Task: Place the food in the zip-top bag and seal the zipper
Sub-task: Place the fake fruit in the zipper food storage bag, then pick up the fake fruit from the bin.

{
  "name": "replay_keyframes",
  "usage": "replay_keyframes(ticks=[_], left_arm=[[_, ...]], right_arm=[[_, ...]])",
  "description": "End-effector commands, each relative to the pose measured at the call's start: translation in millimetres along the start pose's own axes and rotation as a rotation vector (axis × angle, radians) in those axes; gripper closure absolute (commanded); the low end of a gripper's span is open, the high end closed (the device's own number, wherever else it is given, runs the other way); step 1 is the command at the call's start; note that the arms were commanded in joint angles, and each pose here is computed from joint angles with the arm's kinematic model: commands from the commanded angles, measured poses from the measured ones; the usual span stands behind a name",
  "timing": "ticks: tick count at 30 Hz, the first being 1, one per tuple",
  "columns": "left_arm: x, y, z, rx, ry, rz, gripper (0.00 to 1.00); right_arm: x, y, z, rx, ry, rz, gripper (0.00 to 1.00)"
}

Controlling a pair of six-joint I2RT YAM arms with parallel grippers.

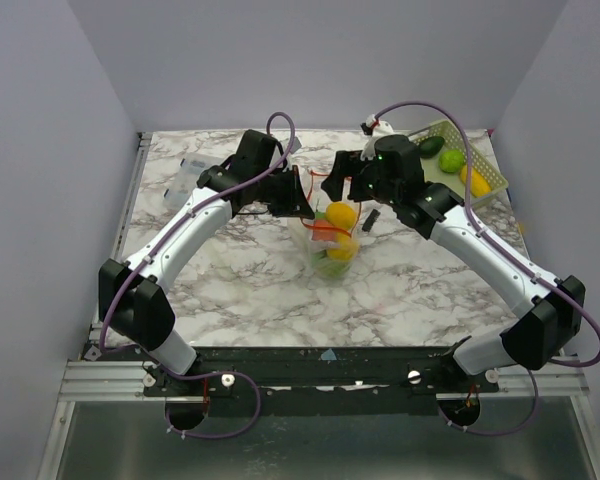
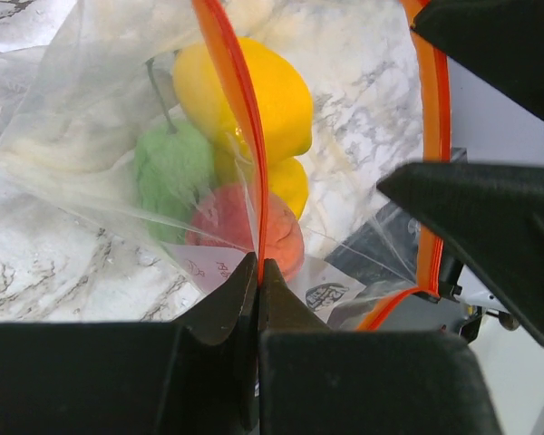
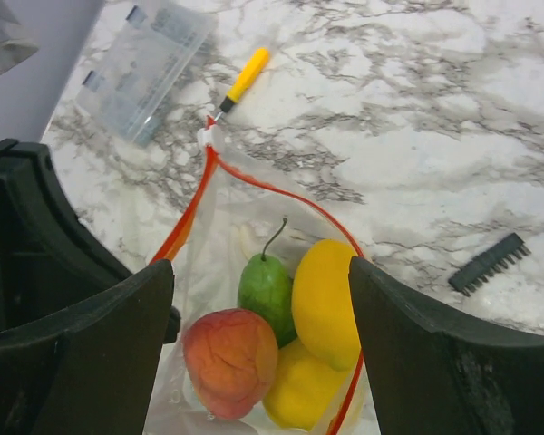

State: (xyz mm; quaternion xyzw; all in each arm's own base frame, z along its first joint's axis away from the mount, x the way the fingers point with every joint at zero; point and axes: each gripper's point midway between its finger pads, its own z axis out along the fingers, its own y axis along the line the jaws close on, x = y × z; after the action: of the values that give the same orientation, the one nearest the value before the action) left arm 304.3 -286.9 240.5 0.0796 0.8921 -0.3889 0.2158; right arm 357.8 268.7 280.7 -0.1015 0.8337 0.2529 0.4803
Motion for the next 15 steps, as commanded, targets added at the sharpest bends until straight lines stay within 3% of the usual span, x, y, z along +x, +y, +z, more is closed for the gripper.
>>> replay_keyframes(ticks=[1,6,15], left_arm=[[-3,-8,-8,0.015,-0.039,0.039,1.0],[-1,-3,-6,0.006,-0.034,0.048,1.0],[-2,-6,-6,0.022,-0.037,0.073,1.0]], right_arm=[[-13,-34,-9,0.197,-0.052,-0.03,0.2],[-27,-66,-17,0.329,-0.106,-0.021,0.19],[-66,-103,-29,0.347,-0.187,0.061,0.18]])
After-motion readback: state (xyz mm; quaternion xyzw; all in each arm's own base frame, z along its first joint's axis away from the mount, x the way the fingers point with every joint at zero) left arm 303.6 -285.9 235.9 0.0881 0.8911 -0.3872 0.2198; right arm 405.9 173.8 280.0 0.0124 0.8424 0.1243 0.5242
